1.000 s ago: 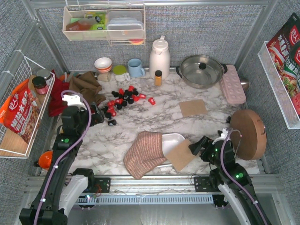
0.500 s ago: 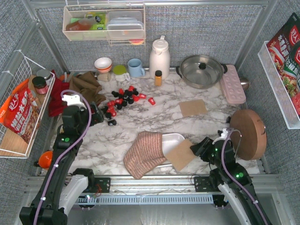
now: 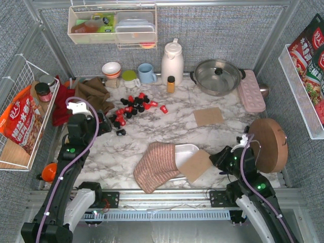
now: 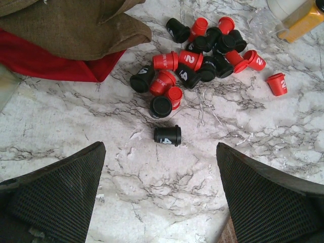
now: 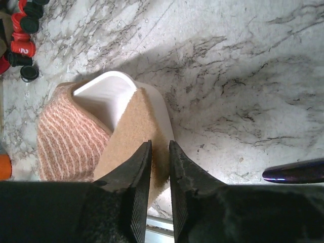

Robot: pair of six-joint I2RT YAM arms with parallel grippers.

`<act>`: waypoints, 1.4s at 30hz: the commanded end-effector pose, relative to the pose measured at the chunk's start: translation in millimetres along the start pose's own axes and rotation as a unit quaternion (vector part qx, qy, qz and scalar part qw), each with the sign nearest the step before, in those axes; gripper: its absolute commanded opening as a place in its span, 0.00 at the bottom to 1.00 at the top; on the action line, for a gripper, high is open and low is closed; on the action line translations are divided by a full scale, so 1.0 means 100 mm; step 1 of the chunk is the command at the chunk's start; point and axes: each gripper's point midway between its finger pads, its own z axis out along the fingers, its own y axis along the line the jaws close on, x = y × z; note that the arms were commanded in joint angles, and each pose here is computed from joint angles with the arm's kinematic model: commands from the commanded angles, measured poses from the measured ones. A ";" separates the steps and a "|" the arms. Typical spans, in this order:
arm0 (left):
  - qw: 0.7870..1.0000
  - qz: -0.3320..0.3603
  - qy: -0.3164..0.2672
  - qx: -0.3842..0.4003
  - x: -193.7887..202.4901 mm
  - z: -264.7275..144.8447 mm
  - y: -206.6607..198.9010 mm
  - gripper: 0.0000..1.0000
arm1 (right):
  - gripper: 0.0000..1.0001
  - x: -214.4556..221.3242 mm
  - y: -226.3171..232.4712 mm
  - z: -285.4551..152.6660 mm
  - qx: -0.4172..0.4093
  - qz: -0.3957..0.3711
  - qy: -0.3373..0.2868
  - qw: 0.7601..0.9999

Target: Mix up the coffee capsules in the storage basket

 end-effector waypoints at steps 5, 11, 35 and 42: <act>1.000 0.005 0.005 -0.004 0.01 0.00 0.01 0.99 | 0.10 -0.31 0.22 -0.04 -0.018 -0.039 -0.034 0.999; 1.000 0.004 0.004 -0.005 0.00 0.00 0.02 0.99 | 0.00 -0.66 0.51 0.02 -0.043 -0.054 -0.075 0.995; 1.000 0.002 0.006 -0.006 0.02 0.00 0.02 0.99 | 0.00 -2.08 0.71 1.26 0.038 -0.102 -0.289 0.951; 1.000 0.001 0.003 -0.003 0.01 -0.02 0.01 0.99 | 0.00 -2.16 0.22 1.68 0.152 -0.150 -0.286 0.934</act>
